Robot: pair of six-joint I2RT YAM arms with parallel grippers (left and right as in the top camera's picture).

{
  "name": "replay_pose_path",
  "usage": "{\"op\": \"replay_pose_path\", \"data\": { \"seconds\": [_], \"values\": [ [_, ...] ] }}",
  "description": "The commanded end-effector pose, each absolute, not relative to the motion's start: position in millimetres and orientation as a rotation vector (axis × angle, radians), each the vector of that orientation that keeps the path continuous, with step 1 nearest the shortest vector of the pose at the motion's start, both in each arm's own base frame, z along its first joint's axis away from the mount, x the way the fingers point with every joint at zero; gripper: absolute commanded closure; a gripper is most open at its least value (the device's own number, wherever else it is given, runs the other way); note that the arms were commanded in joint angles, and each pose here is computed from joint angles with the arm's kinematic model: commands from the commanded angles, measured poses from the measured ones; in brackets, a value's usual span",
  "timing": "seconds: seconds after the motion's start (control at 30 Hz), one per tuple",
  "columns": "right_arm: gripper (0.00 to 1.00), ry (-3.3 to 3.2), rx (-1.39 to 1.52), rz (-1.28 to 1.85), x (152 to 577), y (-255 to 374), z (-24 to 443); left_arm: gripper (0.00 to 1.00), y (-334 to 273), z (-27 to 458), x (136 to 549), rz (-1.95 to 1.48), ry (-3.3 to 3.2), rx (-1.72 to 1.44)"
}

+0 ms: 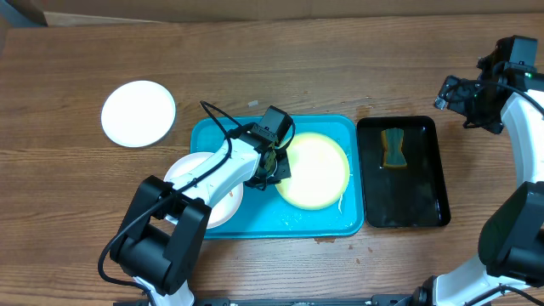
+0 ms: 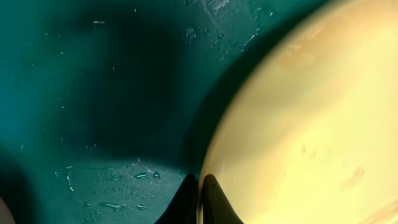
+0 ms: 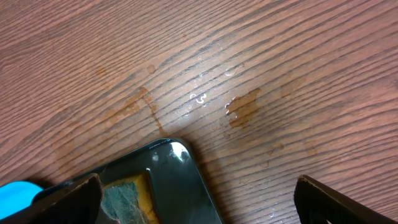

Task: Clean dirty plates on tray and stack at the side
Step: 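Lift the yellow-green plate with the left gripper, tip it over basin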

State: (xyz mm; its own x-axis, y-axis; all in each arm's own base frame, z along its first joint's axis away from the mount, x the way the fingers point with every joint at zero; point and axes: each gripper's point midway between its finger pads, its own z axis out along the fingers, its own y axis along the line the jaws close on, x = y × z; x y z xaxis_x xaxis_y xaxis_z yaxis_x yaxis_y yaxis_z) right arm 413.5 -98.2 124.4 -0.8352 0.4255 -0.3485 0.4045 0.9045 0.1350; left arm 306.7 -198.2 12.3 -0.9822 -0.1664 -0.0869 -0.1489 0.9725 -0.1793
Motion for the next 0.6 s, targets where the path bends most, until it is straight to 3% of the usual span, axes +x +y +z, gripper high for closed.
{"op": "replay_pose_path", "data": {
  "seconds": [0.0,0.2,0.57],
  "values": [
    [0.00,2.682,0.607,0.085,415,-97,128,0.96,-194,18,315,-0.279,3.003,-0.230],
    [0.00,2.682,0.607,0.085,415,-97,128,0.96,-200,53,335,-0.470,2.992,-0.053],
    [0.00,2.682,0.607,0.085,416,-97,128,0.96,-228,156,381,-0.418,2.774,0.118]
  ]
}}
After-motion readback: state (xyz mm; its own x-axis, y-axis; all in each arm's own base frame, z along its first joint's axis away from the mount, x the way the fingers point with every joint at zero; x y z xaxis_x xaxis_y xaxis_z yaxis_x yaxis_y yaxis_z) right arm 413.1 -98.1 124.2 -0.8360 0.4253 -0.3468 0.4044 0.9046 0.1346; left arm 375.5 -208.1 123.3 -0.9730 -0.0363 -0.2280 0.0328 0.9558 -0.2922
